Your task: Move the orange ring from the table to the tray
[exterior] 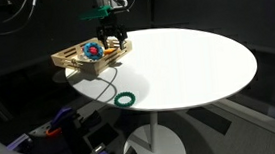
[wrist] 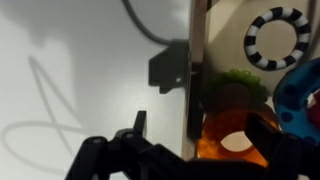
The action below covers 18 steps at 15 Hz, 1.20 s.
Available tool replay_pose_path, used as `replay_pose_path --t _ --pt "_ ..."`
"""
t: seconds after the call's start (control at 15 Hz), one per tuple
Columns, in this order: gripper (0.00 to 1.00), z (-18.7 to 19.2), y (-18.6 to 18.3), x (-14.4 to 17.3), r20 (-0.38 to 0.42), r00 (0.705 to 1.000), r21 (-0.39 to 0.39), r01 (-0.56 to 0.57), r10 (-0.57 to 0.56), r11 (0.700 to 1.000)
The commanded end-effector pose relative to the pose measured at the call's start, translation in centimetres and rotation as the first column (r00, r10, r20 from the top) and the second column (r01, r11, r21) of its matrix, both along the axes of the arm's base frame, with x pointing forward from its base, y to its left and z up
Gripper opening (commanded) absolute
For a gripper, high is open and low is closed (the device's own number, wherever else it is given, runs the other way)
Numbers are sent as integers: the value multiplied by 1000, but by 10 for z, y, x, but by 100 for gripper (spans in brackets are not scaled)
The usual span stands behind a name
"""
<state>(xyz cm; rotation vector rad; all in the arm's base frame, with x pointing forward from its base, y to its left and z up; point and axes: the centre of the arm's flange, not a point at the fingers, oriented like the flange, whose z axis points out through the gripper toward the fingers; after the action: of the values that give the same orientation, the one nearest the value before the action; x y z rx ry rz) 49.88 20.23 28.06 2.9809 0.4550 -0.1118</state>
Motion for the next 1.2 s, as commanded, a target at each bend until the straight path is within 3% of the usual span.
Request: replay_pose_path --t 0.0,0.73,0.93,1.13 --pt "100 39 -6 0 8 999 36 39 -39 999" --pt "100 124 -80 -20 -44 976 -27 213 -214 977" --pt "100 135 -91 -29 -53 973 14 224 -223 975" --pt "100 130 -84 -20 -43 973 -1 226 -226 974"
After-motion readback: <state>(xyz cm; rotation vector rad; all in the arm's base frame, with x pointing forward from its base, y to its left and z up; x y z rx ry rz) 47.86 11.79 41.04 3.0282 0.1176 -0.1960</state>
